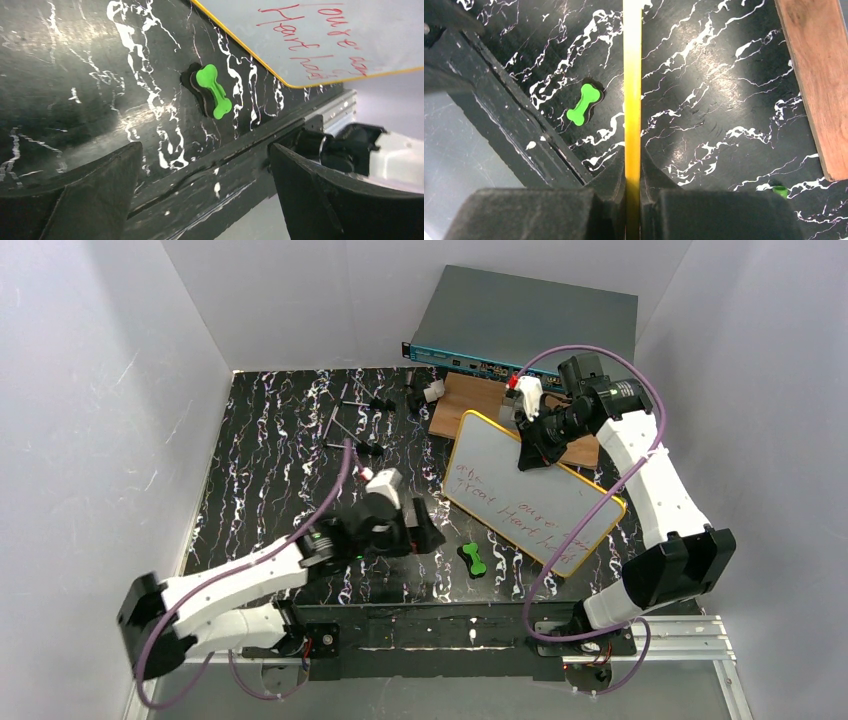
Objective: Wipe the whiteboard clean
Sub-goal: Pick up the whiteboard eraser from the center of the board.
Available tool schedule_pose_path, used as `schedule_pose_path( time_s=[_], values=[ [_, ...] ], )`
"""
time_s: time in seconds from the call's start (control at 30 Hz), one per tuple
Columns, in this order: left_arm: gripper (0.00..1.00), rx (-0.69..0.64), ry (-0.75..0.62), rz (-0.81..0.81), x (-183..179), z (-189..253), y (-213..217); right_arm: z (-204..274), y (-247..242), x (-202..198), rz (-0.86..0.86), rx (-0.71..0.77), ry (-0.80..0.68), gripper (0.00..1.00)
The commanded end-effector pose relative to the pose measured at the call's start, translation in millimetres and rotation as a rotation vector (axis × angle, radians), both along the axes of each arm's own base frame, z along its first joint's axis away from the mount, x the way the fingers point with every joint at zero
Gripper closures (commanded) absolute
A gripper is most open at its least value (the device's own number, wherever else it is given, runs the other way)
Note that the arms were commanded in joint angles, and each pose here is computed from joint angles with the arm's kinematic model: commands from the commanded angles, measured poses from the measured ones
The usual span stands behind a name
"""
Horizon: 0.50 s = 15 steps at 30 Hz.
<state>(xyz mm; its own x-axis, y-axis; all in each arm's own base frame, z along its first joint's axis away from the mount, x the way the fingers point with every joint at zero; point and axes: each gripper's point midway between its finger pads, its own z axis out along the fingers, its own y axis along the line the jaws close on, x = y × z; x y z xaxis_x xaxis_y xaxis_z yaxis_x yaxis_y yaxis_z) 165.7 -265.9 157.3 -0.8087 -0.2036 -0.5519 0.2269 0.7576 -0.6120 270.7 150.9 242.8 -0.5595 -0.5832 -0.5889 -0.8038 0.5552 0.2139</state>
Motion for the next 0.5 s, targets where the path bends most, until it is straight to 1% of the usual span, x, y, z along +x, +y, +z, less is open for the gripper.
schedule_pose_path(
  time_s=[0.0, 0.07, 0.17, 0.27, 0.4, 0.47],
  values=[
    [0.02, 0.108, 0.066, 0.179, 12.8, -9.0, -23.2, 19.1, 6.9, 12.3, -0.077, 0.071, -0.078, 0.99],
    [0.02, 0.174, 0.098, 0.184, 12.2, -27.6, -39.5, 18.5, 7.4, 12.6, -0.083, 0.076, -0.079, 0.99],
    [0.02, 0.231, 0.136, 0.176, 7.6, -46.6, -62.1, 15.4, 7.7, 12.5, -0.086, 0.077, -0.073, 0.99],
    [0.07, 0.277, 0.162, 0.178, 4.6, -61.5, -78.8, 13.0, 7.7, 12.0, -0.091, 0.078, -0.068, 0.99],
    [0.16, 0.321, 0.203, 0.205, 5.6, -81.6, -92.7, 14.1, 7.4, 10.4, -0.091, 0.081, -0.076, 0.99],
    [0.18, 0.347, 0.203, 0.211, 9.4, -86.6, -98.2, 14.1, 7.1, 9.5, -0.091, 0.081, -0.077, 0.99]
  ],
)
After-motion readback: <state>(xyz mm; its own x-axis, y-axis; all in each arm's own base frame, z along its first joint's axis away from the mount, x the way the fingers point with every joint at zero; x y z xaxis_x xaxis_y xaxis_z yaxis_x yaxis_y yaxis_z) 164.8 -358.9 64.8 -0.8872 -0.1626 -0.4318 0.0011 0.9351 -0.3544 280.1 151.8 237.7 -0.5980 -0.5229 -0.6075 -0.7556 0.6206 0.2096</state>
